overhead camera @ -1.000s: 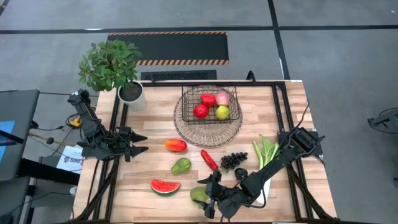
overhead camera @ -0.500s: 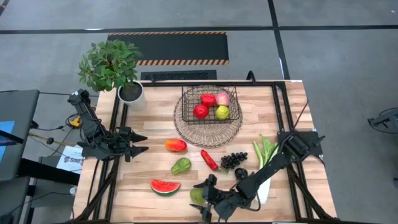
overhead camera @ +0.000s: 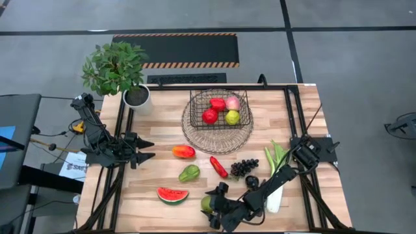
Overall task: Build produce basket
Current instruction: Put the green pear into the black wire basket
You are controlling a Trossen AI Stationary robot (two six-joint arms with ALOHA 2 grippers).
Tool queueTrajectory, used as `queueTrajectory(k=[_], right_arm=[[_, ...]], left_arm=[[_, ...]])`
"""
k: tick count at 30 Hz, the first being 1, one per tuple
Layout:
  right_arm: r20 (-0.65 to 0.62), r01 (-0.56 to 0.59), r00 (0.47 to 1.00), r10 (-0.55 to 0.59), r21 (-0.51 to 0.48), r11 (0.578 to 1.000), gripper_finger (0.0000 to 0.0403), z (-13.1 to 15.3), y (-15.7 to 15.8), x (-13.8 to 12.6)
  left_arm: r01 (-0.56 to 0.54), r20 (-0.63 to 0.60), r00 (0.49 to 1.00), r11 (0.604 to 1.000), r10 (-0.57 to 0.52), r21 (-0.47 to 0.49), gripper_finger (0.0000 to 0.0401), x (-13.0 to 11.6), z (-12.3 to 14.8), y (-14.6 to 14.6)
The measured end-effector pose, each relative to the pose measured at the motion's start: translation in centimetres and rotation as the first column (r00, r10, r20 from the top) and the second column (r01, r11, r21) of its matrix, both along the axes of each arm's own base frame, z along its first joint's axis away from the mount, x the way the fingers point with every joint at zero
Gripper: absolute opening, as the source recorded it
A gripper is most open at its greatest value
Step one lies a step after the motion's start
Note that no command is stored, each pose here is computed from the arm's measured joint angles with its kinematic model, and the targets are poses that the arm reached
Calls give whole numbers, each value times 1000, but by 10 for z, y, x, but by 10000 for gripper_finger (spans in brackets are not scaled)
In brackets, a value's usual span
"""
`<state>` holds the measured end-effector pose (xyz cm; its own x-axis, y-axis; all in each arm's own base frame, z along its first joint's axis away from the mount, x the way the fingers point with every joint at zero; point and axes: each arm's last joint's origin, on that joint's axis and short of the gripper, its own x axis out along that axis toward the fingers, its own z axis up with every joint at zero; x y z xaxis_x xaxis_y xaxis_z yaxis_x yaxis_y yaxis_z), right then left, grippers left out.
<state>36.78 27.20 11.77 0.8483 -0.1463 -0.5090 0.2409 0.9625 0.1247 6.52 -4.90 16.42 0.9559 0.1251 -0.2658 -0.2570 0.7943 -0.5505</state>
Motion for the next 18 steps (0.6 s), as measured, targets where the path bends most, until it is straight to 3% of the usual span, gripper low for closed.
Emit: queueTrajectory(k=[6,14,18], right_arm=[[-36,45,998,-44,12,999,380,-3,-3,-3],[-33,89,996,-87,54,995,327,-1,-10,1],[-34,97,995,-96,54,994,320,9,-20,5]], left_arm=[[-10,5,1000,1000,10,3,334,0,0,0],[-16,9,1000,1000,16,3,334,0,0,0],[-25,13,1000,1000,24,6,334,0,0,1]])
